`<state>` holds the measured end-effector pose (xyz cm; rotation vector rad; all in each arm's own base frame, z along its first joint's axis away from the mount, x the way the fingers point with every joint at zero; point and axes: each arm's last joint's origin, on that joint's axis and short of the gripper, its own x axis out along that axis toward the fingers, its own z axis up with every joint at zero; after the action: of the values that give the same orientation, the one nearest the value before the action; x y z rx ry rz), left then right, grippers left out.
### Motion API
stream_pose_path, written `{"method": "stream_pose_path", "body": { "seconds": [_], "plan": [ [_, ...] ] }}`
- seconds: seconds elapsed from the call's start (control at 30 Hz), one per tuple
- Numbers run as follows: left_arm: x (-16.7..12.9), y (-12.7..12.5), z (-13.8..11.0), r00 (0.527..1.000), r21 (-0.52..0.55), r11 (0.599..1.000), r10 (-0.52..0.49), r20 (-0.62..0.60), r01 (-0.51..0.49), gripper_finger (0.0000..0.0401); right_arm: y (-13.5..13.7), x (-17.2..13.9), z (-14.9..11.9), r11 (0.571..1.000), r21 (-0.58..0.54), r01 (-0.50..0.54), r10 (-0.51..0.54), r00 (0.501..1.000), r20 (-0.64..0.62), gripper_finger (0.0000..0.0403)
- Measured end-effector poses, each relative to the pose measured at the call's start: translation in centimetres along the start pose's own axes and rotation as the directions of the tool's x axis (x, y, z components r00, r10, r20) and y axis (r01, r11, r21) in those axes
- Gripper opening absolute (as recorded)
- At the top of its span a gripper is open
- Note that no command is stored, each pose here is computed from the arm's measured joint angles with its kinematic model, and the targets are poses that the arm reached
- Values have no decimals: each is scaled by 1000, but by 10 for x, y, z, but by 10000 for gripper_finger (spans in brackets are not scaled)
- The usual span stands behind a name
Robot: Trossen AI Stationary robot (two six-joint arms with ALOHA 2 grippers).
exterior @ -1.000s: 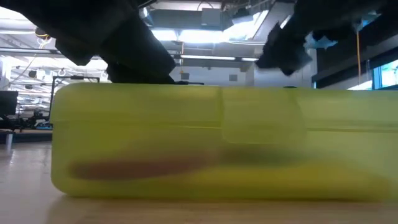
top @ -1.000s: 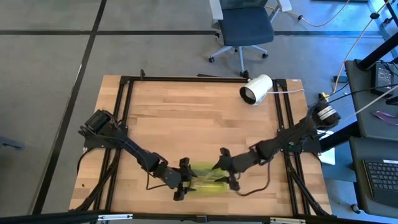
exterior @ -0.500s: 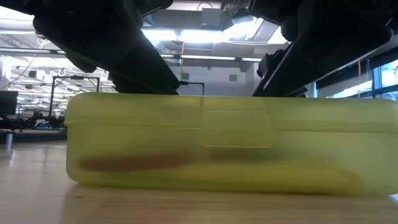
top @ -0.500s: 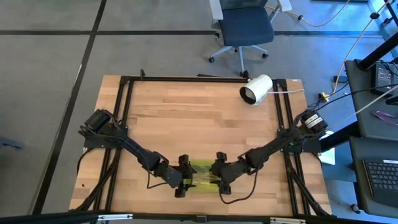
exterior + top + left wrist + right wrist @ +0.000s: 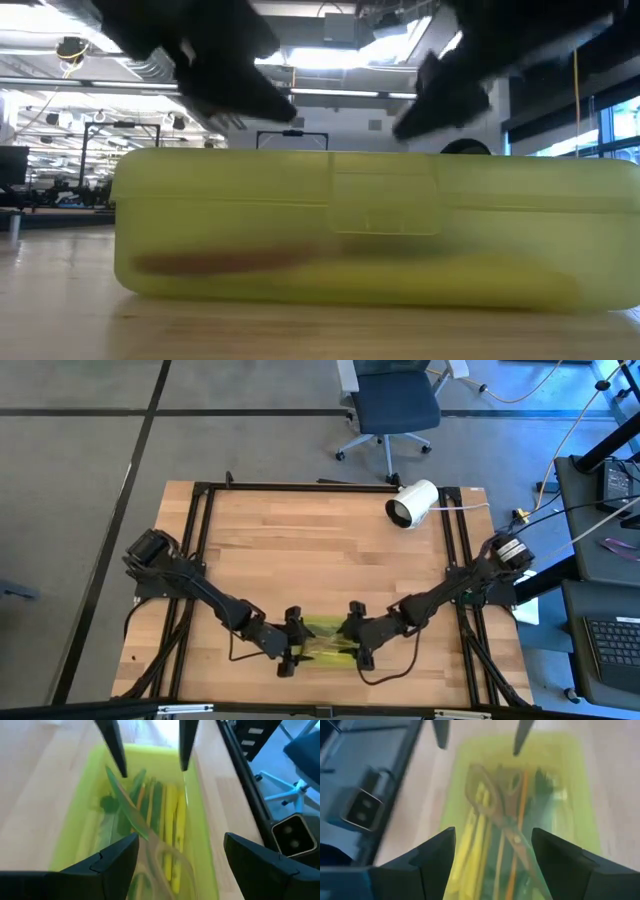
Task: Pick & place school supplies into a supply box
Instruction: Return to Home Position
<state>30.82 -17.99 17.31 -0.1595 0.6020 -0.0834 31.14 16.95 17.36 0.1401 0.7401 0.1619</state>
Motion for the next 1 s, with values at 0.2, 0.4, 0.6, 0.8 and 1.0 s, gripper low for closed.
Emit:
{"method": "stream_pose_path", "body": {
  "seconds": [0.2, 0.4, 0.6, 0.8, 1.0],
  "plan": [
    [-32, 2, 25, 998, 30, 999, -22, 58, 20, 283, 3, -42, 24, 996, -42, -76, 79, 993, 85, 265],
    [-58, 0, 47, 983, 20, 997, -75, 165, 72, 283, 6, -80, 35, 966, -131, -221, 232, 970, 78, 265],
    [-72, 40, 69, 962, -13, 991, -129, 239, 136, 283, -20, -97, 26, 945, -157, -287, 306, 945, 113, 265],
    [-98, 100, 69, 938, -37, 990, -114, 329, 133, 283, -56, -130, 2, 945, -137, -296, 324, 902, 285, 265],
    [-130, 144, 52, 907, -76, 997, 14, 421, 20, 283, -88, -162, -29, 970, -101, -221, 243, 870, 429, 265]
  ]
}}
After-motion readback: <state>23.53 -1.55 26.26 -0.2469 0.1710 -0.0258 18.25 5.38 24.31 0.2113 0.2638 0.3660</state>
